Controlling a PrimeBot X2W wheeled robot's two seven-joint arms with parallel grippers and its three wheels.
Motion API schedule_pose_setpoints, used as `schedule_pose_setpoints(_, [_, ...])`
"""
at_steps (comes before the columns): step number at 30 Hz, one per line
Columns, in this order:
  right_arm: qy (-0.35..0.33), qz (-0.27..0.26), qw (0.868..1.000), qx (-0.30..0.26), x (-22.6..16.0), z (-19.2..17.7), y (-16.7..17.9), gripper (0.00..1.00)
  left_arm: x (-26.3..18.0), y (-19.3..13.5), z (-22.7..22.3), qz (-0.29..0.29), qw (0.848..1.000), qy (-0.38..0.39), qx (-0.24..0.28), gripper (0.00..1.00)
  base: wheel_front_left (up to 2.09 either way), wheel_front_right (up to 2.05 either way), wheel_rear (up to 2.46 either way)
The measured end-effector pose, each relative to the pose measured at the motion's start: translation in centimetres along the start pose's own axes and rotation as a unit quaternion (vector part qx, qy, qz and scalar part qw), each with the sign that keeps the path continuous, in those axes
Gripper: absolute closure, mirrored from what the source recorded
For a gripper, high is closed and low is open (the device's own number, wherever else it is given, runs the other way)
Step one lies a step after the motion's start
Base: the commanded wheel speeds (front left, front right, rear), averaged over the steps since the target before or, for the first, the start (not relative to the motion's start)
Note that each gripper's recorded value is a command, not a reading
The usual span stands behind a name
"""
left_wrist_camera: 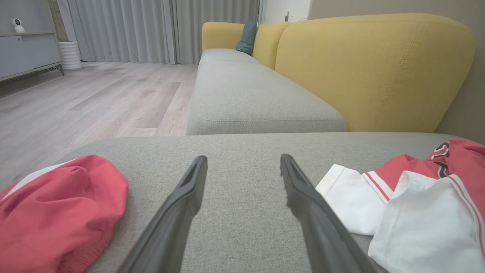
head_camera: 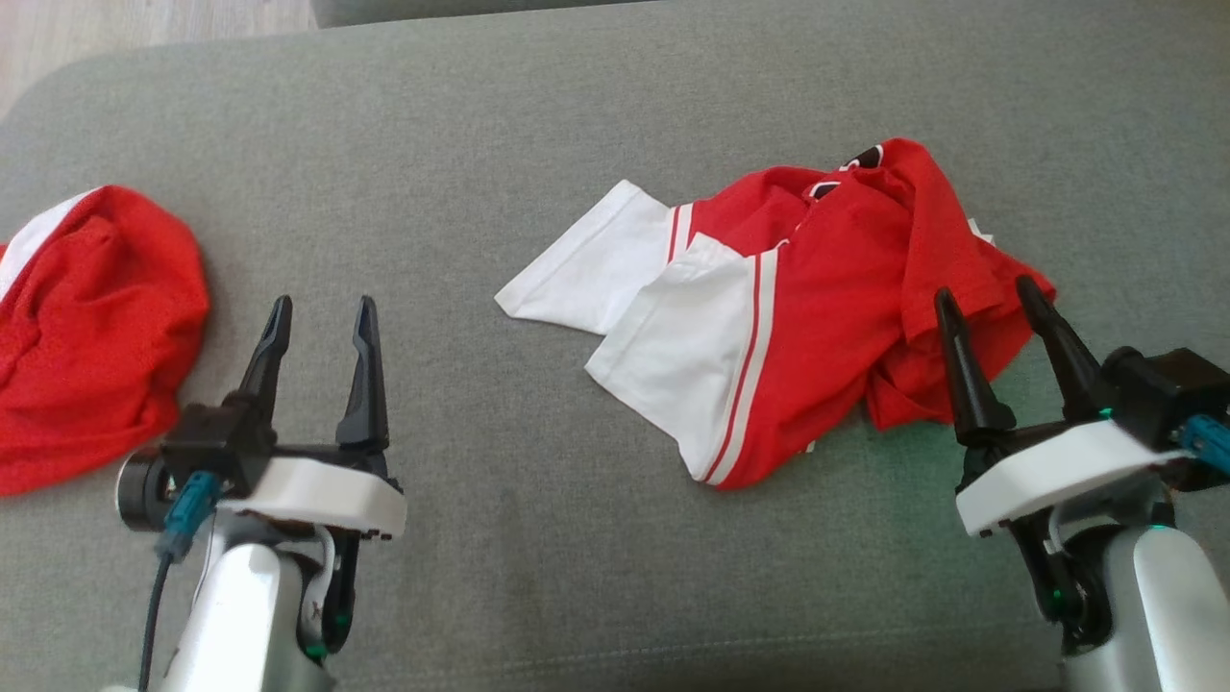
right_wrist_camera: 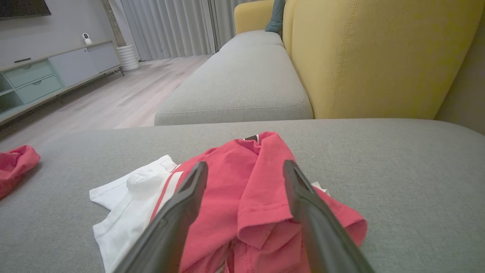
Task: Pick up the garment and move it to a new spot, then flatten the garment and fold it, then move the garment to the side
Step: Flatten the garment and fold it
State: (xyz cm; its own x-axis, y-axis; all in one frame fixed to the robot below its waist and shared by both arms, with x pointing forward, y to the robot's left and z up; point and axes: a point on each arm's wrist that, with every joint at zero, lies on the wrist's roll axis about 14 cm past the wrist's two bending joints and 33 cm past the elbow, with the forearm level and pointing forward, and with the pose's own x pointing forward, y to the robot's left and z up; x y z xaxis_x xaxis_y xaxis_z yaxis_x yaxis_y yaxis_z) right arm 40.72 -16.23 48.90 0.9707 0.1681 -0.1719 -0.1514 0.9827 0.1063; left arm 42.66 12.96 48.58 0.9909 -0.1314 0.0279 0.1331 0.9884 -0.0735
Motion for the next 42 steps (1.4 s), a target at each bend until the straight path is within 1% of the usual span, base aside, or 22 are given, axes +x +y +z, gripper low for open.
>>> schedule_pose_setpoints(3, [0.019, 0.000, 1.000, -0.003, 0.1, -0.9, 0.0, 0.00, 0.0, 0.1, -0.2, 0.001, 1.000, 0.002, 0.000, 0.00, 0.00, 0.00, 0.00])
schedule_pose_setpoints(9, [0.090, 0.008, 0.995, -0.031, 0.5, -4.5, -0.1, 0.00, 0.2, 0.2, -1.1, 0.002, 1.000, 0.014, -0.002, 0.00, 0.00, 0.00, 0.00])
schedule_pose_setpoints(19, [0.130, 0.005, 0.990, -0.048, 2.4, -6.9, -0.8, 0.00, 1.0, 0.7, -2.0, 0.007, 1.000, 0.023, -0.002, 0.00, 0.00, 0.00, 0.00])
schedule_pose_setpoints(20, [0.134, 0.003, 0.990, -0.051, 2.4, -7.2, -1.0, 0.35, 1.1, 0.7, -2.0, 0.007, 1.000, 0.022, -0.002, 0.00, 0.00, 0.00, 0.00])
schedule_pose_setpoints(21, [0.138, 0.001, 0.989, -0.051, 2.4, -7.5, -1.1, 0.61, 1.1, 0.8, -2.0, 0.008, 1.000, 0.022, -0.002, 0.00, 0.00, 0.00, 0.00])
schedule_pose_setpoints(22, [0.141, -0.002, 0.989, -0.051, 2.4, -7.7, -1.3, 0.85, 1.2, 0.8, -2.1, 0.008, 1.000, 0.023, -0.002, 0.00, 0.00, 0.00, 0.00])
schedule_pose_setpoints(23, [0.136, -0.005, 0.989, -0.050, 2.5, -7.6, -1.5, 1.00, 1.2, 0.8, -2.1, 0.008, 1.000, 0.024, -0.002, 0.00, 0.00, 0.00, 0.00])
schedule_pose_setpoints(29, [0.103, -0.022, 0.993, -0.048, 3.2, -5.9, -2.7, 1.00, 1.6, 0.7, -2.3, 0.007, 1.000, 0.024, -0.003, 0.00, 0.00, 0.00, 0.00])
schedule_pose_setpoints(32, [0.089, -0.040, 0.994, -0.046, 3.4, -5.1, -3.9, 1.00, 1.7, 0.7, -2.4, 0.006, 1.000, 0.025, -0.004, 0.00, 0.00, 0.00, 0.00])
schedule_pose_setpoints(38, [0.072, -0.099, 0.992, -0.041, 3.9, -3.7, -8.9, 1.00, 2.0, 0.6, -2.8, 0.005, 1.000, 0.028, -0.006, 0.00, 0.00, 0.00, 0.00])
schedule_pose_setpoints(42, [0.073, -0.125, 0.989, -0.039, 5.2, -3.4, -11.9, 1.00, 2.7, 0.7, -3.0, 0.004, 1.000, 0.027, -0.002, 0.00, 0.00, 0.00, 0.00])
